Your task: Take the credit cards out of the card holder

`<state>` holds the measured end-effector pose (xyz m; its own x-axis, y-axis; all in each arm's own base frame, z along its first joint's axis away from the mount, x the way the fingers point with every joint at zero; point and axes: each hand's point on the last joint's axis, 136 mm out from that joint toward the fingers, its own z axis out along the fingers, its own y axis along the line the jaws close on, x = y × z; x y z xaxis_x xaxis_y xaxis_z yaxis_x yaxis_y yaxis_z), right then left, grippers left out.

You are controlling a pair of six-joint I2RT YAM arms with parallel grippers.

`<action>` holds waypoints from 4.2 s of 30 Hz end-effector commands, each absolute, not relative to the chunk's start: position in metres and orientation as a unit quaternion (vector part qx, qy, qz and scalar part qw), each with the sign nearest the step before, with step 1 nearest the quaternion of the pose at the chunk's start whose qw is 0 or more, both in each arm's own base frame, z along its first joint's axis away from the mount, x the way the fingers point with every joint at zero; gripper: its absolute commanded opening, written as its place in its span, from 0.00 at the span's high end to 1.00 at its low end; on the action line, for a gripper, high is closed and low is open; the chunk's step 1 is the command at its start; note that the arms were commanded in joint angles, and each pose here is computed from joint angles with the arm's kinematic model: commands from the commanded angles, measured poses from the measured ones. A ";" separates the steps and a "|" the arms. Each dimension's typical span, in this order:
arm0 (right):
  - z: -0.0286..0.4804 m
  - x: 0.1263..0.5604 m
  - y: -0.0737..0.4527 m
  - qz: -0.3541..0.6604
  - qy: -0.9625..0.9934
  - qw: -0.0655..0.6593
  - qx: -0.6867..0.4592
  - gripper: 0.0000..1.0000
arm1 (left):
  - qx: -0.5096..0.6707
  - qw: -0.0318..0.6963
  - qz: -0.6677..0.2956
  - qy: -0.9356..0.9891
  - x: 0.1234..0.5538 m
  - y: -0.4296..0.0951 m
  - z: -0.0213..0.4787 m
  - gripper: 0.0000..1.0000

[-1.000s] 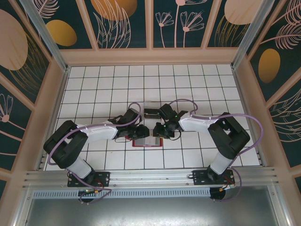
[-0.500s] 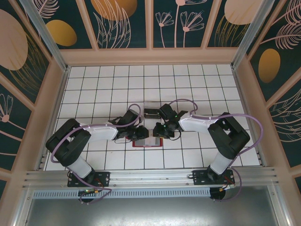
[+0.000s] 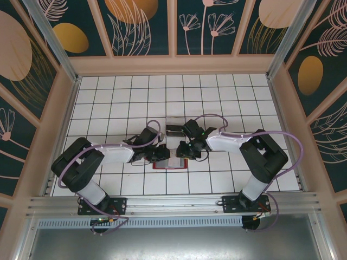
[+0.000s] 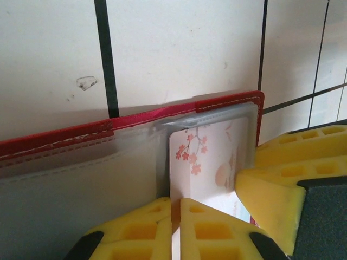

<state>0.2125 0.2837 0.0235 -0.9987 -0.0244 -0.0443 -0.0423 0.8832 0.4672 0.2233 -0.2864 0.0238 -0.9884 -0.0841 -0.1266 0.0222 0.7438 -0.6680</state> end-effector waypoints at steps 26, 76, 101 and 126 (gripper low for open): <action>0.016 0.211 0.276 0.210 0.977 0.020 -0.019 0.69 | -0.015 0.103 -0.344 0.933 0.213 -0.258 0.041 0.98; -0.005 0.211 0.246 0.060 0.997 0.023 -0.043 0.61 | -0.071 0.090 -0.374 0.920 0.218 -0.266 0.024 0.99; 0.001 0.212 0.254 0.069 0.996 0.030 -0.046 0.71 | 0.053 0.150 -0.299 0.941 0.216 -0.243 0.061 1.00; 0.069 0.252 0.228 0.131 0.984 0.119 -0.009 0.64 | 0.492 0.328 -0.102 0.800 0.286 -0.261 0.178 1.00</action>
